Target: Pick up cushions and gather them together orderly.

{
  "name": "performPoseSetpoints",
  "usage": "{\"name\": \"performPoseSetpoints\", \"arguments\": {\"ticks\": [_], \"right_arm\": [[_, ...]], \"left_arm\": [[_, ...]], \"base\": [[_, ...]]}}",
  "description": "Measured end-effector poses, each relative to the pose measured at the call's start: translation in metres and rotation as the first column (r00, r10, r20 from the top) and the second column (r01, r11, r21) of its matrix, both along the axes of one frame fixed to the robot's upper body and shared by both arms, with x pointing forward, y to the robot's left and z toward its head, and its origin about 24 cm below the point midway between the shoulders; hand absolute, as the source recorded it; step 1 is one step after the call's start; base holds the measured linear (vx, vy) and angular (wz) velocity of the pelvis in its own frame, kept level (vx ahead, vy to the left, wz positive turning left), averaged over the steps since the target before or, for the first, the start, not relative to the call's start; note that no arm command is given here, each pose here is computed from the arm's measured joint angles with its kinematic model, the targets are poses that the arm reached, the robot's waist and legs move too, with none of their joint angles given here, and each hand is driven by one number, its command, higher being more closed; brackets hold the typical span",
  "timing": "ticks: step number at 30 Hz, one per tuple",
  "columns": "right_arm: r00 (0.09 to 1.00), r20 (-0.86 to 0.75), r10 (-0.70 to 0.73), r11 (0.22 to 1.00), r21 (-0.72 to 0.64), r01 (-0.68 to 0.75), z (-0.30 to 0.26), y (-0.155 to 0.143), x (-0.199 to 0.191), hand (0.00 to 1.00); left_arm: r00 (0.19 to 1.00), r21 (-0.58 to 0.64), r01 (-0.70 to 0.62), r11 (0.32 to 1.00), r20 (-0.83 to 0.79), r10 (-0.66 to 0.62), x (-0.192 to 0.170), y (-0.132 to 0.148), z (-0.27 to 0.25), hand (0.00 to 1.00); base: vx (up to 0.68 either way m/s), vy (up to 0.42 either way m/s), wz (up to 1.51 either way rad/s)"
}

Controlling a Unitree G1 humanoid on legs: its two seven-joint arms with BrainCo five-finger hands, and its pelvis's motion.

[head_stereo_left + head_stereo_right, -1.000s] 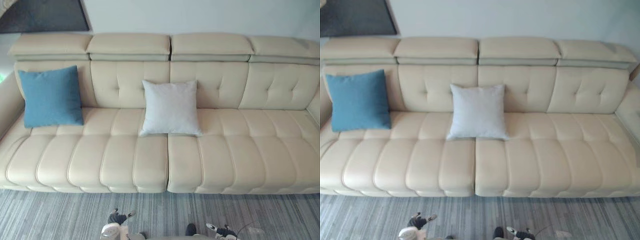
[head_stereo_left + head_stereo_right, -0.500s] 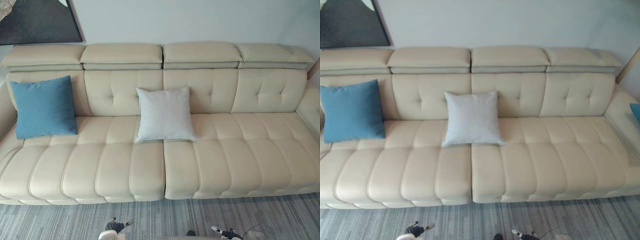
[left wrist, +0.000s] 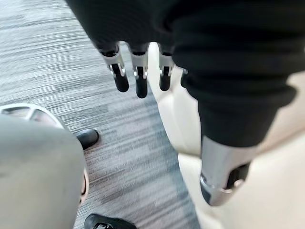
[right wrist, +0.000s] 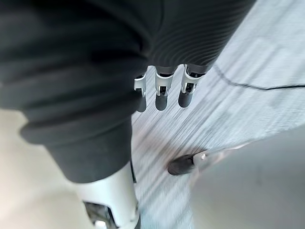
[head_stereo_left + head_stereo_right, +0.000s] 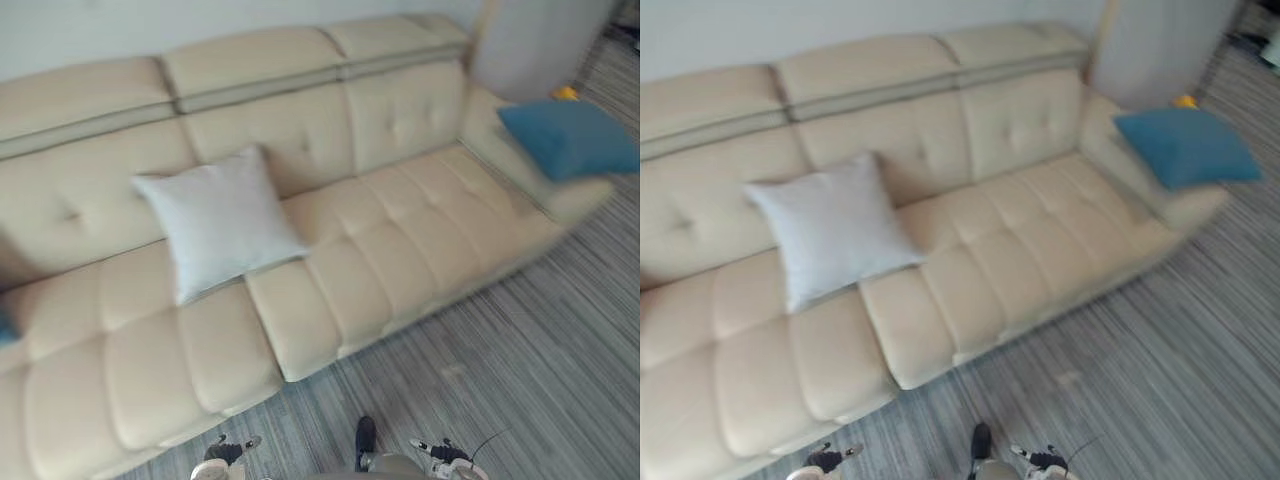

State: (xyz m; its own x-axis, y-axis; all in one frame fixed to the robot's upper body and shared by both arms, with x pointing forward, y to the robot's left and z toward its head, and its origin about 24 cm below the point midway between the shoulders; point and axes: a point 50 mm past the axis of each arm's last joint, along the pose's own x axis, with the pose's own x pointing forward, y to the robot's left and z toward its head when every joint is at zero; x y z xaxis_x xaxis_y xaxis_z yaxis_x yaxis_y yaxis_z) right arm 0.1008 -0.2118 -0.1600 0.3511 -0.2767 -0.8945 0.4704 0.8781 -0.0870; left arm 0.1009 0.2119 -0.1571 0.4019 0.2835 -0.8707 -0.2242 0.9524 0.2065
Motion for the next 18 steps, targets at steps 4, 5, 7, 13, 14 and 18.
{"name": "performPoseSetpoints", "arguments": {"ticks": [4,5,7,13,14,18], "right_arm": [[1.0,-0.011,-0.01,0.999,-0.05,0.009,0.003,-0.021,-0.004,0.0],[1.0,-0.016,-0.013,0.999,-0.051,0.012,0.003,-0.022,-0.007,0.0],[1.0,-0.018,-0.011,0.999,-0.042,0.01,0.002,-0.018,-0.008,0.0],[0.998,0.05,0.031,0.999,-0.04,-0.029,0.008,-0.007,0.017,0.0],[0.998,0.051,0.03,0.999,-0.041,-0.028,0.008,-0.007,0.016,0.0],[0.998,0.06,0.033,0.999,-0.013,-0.032,0.006,0.006,0.015,0.0]], "left_arm": [[0.997,-0.047,0.019,0.999,0.073,-0.016,0.024,-0.02,0.004,0.0],[0.997,-0.05,0.017,0.999,0.08,-0.013,0.026,-0.02,0.005,0.0],[0.997,-0.07,-0.021,0.997,0.068,0.026,0.021,-0.023,0.003,0.0],[0.987,-0.099,-0.105,0.99,0.11,0.116,0.019,-0.023,0.006,0.0],[0.986,-0.101,-0.115,0.988,0.112,0.126,0.019,-0.023,0.006,0.0],[0.978,-0.094,-0.163,0.982,0.113,0.173,0.014,-0.017,0.006,0.0]], "base": [[0.12,-0.079,-0.4],[0.18,-0.145,-0.41],[0.18,-0.102,-0.71],[0.13,0.097,-1.31],[0.11,0.198,-1.64],[0.26,0.283,-1.56]]}}
